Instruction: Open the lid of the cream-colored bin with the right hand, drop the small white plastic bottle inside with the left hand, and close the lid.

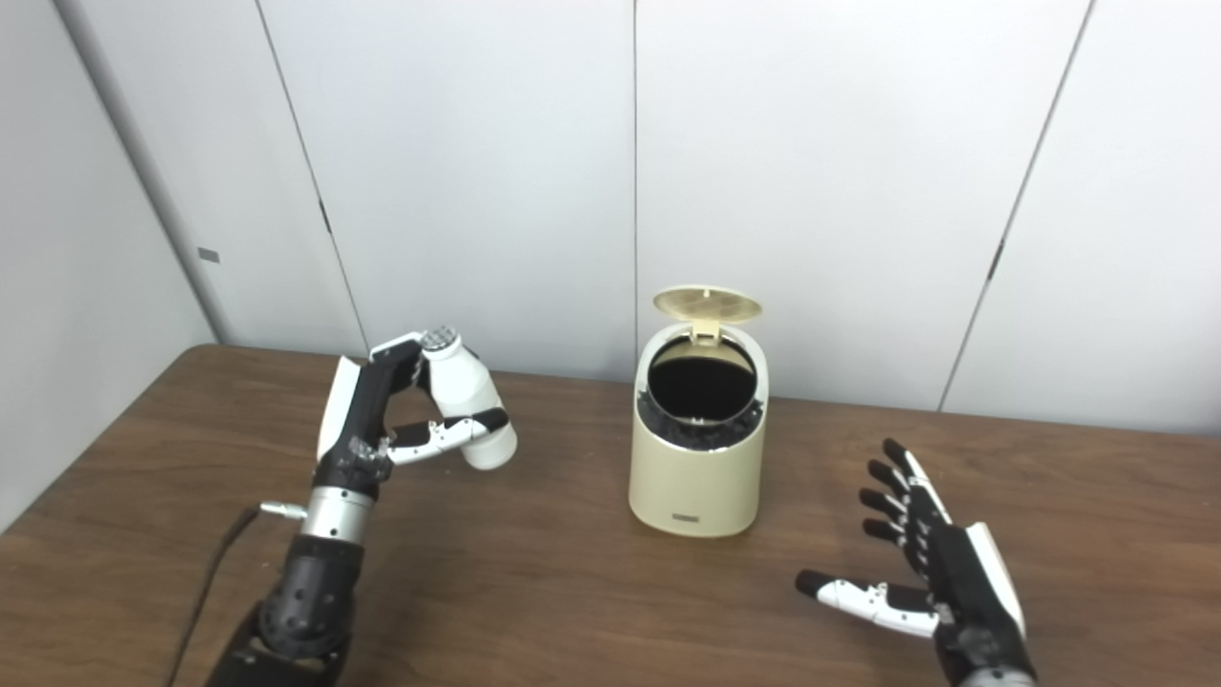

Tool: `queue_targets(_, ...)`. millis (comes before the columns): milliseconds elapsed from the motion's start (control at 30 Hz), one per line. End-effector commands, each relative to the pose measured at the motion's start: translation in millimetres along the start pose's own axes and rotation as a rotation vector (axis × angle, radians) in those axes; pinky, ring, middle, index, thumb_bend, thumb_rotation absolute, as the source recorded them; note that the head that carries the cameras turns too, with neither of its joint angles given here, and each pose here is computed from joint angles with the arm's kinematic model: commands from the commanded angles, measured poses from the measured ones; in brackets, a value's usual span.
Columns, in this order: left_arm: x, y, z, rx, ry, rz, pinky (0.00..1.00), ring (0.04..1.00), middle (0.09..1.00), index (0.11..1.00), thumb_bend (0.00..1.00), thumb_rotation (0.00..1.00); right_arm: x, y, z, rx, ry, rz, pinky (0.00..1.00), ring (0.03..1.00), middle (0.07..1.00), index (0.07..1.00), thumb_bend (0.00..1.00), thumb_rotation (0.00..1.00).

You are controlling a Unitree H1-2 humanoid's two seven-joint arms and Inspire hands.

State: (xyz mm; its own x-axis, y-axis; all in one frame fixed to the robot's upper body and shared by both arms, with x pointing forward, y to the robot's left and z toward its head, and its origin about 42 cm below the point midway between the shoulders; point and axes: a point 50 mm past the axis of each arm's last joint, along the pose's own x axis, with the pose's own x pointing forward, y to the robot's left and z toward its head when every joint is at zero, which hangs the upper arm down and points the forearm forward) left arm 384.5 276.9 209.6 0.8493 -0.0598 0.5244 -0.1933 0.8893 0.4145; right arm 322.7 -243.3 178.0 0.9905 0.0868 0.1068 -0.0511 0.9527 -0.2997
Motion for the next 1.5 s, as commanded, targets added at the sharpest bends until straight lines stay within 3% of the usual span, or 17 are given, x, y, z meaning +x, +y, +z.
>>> queue_targets(0,18,10,25,-0.022,-0.116,-0.049,0.40,0.435,0.489,0.499,0.50,0.00,10,-2,17,-0.024,-0.108,-0.019,0.78,0.862,0.922,0.948,0.73,0.17)
queue_targets(100,24,10,39,-0.037,-0.172,-0.118,0.39,0.435,0.493,0.495,0.50,0.00,11,0,16,-0.047,-0.115,-0.018,0.74,0.838,0.906,0.938,0.75,0.21)
queue_targets(300,39,7,60,-0.059,-0.294,-0.201,0.37,0.432,0.499,0.485,0.50,0.00,13,4,13,-0.043,-0.117,-0.010,0.73,0.832,0.905,0.935,0.75,0.19)
queue_targets(667,73,-8,87,-0.071,-0.473,-0.264,0.37,0.432,0.503,0.473,0.50,0.00,18,9,9,-0.076,-0.104,-0.014,0.72,0.824,0.906,0.936,0.75,0.21)
queue_targets(1033,102,-19,116,-0.013,-0.582,-0.119,0.36,0.420,0.510,0.484,0.50,0.00,20,13,7,-0.090,-0.098,-0.017,0.72,0.828,0.904,0.933,0.73,0.20)
queue_targets(1267,107,-34,120,0.054,-0.650,-0.029,0.37,0.428,0.508,0.483,0.50,0.00,18,14,7,-0.091,-0.092,-0.024,0.73,0.829,0.901,0.936,0.73,0.20)
queue_targets(1467,111,-50,115,0.090,-0.698,-0.021,0.36,0.426,0.494,0.501,0.50,0.00,17,12,8,-0.083,-0.098,-0.030,0.74,0.829,0.902,0.937,0.74,0.20)
